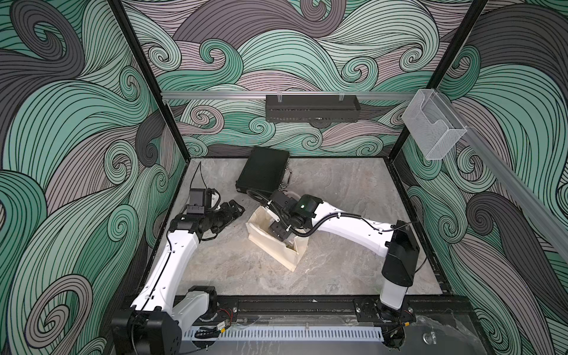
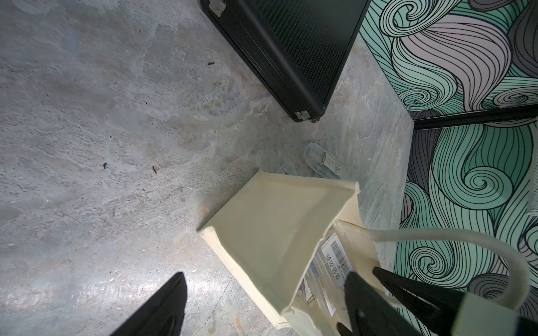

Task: Put the compass set into the canvas bag
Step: Place the compass set in the canvas bag, then adjust the canvas bag at the center of the board, then pick up the compass set at the center of the board.

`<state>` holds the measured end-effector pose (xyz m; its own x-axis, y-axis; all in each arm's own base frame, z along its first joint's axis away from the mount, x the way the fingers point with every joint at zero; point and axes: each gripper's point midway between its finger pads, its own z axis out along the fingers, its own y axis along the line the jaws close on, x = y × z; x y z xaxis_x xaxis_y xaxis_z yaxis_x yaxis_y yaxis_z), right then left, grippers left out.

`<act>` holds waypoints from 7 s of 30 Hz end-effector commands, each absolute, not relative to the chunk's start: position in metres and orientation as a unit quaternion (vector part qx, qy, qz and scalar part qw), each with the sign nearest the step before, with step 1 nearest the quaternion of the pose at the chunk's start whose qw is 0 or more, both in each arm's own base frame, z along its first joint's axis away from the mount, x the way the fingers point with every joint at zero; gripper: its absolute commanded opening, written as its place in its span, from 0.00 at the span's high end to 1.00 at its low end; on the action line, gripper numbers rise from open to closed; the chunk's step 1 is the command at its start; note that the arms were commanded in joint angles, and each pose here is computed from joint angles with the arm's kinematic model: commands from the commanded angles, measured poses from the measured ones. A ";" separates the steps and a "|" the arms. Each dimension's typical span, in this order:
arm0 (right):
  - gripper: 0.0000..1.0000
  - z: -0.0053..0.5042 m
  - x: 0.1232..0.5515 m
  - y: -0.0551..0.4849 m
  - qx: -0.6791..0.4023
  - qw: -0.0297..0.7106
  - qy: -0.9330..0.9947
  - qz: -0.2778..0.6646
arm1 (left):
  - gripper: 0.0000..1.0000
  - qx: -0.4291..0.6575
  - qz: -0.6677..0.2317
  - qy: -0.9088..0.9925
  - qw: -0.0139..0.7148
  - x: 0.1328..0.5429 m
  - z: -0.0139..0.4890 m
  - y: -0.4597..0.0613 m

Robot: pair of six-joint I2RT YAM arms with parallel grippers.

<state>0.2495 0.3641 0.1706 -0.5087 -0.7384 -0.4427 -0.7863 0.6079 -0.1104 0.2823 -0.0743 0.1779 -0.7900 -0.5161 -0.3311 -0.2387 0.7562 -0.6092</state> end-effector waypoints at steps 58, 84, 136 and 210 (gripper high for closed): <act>0.25 0.296 0.284 0.299 -0.419 0.376 0.825 0.046 | 0.14 -0.210 -0.284 0.900 0.256 0.285 0.194 -0.074; 0.23 0.122 0.337 0.273 -0.376 0.202 0.898 0.108 | 0.15 -0.262 -0.264 0.905 0.206 0.292 0.172 -0.069; 0.20 0.042 0.419 0.293 -0.448 0.122 0.883 0.074 | 0.15 -0.274 -0.233 0.918 0.169 0.276 0.151 -0.063; 0.59 0.252 0.367 0.251 -0.312 0.267 0.908 0.078 | 0.15 -0.233 -0.242 0.910 0.245 0.272 0.179 -0.061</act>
